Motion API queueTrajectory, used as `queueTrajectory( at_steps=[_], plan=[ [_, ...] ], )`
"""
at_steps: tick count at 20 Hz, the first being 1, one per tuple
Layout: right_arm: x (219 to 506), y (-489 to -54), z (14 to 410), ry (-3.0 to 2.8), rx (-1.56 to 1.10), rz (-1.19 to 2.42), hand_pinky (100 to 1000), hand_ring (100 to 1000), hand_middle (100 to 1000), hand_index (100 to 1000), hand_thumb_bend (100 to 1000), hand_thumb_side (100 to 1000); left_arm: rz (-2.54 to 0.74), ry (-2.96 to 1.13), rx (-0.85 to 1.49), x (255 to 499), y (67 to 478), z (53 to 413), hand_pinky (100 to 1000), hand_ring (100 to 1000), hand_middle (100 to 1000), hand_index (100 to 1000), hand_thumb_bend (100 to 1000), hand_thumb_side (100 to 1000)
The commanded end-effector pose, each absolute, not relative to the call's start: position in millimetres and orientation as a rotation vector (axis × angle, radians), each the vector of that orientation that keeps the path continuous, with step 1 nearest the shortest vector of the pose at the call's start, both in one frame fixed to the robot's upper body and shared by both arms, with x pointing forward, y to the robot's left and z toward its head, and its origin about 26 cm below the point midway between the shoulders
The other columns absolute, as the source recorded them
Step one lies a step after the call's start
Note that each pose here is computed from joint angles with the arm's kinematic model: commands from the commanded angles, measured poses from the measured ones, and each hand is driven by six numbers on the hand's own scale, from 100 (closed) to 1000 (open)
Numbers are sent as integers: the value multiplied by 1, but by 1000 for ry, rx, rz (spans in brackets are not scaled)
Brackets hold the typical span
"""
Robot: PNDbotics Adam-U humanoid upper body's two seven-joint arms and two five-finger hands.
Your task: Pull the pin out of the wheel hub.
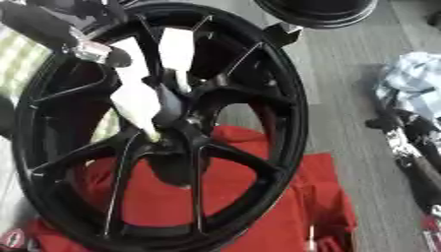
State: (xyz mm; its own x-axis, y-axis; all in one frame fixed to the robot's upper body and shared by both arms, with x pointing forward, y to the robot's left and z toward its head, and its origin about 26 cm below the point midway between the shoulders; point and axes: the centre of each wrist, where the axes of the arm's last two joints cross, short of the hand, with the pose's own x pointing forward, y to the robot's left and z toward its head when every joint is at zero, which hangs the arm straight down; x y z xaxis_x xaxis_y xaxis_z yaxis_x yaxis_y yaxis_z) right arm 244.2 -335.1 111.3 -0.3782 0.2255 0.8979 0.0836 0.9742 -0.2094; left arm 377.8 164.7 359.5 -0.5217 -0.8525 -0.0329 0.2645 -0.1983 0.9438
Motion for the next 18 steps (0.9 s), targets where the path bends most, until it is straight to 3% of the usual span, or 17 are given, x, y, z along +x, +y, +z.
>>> queueTrajectory(
  at_steps=[1,15,18],
  plan=[
    [243,-334,117,-1970,-238,168,980,761,609,746,100,580,-1807,-1241,776,381,167,366,834,858,804,900,609,825],
    [245,-332,118,-1960,-241,155,980,762,607,745,100,596,-1852,-1175,742,389,154,353,782,796,724,831,576,860],
    [245,-332,118,-1959,-241,152,981,763,607,746,100,598,-1844,-1170,749,391,154,352,745,729,628,774,441,811]
  ],
)
